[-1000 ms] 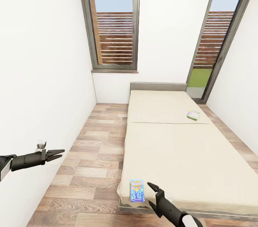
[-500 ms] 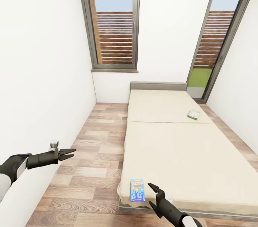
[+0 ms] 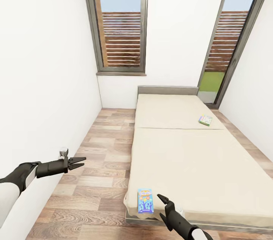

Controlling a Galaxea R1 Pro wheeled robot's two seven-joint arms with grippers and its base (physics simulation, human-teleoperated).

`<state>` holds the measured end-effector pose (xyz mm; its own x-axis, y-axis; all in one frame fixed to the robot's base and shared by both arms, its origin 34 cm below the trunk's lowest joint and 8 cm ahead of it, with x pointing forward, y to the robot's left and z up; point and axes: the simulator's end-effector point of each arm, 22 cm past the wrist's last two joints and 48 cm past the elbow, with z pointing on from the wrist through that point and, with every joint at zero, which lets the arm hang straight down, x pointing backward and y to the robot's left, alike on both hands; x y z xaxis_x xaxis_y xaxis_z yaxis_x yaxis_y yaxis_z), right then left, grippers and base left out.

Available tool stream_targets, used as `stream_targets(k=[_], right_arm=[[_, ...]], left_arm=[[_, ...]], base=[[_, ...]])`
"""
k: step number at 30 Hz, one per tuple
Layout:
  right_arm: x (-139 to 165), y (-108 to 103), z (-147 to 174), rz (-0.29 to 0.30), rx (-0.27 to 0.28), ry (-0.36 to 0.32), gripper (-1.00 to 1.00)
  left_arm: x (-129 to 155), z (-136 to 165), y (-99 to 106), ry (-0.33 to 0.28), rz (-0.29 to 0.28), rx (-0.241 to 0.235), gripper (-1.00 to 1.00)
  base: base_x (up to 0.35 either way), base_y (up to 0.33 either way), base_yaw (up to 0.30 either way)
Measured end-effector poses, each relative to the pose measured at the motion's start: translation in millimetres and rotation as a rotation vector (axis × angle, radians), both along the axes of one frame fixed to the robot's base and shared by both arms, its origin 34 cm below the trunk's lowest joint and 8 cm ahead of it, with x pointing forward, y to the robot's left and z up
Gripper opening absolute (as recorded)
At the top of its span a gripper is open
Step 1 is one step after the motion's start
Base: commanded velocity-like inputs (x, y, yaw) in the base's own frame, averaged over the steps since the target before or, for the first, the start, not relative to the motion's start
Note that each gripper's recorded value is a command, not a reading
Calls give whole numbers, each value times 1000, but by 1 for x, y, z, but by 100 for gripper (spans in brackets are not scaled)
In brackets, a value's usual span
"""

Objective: Put all the toys in the child's room - the three board games (two on the bed and one on the table), the two jigsaw puzzles on the table, and the tennis ball on the table - inside the toy box on the table in the child's room.

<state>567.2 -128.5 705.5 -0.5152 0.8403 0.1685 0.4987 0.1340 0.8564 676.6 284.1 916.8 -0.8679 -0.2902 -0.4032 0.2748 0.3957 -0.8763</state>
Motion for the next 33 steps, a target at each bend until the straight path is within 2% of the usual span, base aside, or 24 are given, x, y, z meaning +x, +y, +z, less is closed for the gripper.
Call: stream_targets(k=[6,16,33], right_arm=[[-5,-4,-19,-8,-31,32,100],[-4,-12,-40,-28,-83,30,100],[-7,-7,-67,-25,-82,38,100]], left_arm=[[1,-7,1,-3,1,0,100],[2,-21,1,-6,-1,5,100],[4,-45,1,-7,-3,7,100]], base=[[0,0,0],[0,0,0],[0,0,0]])
